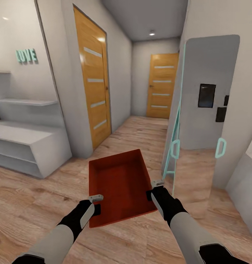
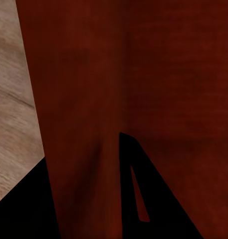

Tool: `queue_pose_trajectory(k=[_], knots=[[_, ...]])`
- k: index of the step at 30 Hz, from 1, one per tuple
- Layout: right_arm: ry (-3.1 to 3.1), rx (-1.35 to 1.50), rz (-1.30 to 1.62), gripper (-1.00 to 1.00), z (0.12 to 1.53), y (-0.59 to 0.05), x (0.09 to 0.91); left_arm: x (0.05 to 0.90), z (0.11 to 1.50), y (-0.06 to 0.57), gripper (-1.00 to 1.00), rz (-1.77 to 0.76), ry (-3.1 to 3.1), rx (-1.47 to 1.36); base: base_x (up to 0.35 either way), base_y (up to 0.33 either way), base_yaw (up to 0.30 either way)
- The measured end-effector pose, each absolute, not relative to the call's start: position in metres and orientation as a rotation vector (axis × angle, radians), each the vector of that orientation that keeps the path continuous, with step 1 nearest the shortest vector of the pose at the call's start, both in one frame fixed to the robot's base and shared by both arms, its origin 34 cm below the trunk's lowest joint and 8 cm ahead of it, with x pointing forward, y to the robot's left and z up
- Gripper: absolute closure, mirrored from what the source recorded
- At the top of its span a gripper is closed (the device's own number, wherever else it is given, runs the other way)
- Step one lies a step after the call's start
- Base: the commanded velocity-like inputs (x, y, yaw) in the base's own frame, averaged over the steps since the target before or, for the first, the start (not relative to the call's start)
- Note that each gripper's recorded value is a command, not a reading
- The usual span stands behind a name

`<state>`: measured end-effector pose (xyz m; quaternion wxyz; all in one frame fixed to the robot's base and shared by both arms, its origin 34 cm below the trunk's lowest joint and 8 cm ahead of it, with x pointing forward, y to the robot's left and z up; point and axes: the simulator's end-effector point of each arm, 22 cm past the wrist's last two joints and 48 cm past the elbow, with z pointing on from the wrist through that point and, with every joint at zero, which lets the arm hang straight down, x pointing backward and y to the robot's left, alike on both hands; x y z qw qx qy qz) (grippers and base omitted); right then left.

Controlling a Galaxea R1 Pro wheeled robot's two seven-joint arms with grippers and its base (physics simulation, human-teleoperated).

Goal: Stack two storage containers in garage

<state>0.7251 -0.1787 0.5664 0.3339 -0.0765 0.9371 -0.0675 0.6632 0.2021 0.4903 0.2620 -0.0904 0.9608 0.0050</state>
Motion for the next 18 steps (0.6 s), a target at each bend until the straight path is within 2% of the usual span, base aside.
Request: queue_pose_trajectory(k=[18], knots=[[2.450,-0.191,-0.166,1.00,0.5624,-0.1782,0.7235,0.6627,0.4900,0.2034,1.00,0.024,2.602,-0.236,0.306,0.207,-0.006]])
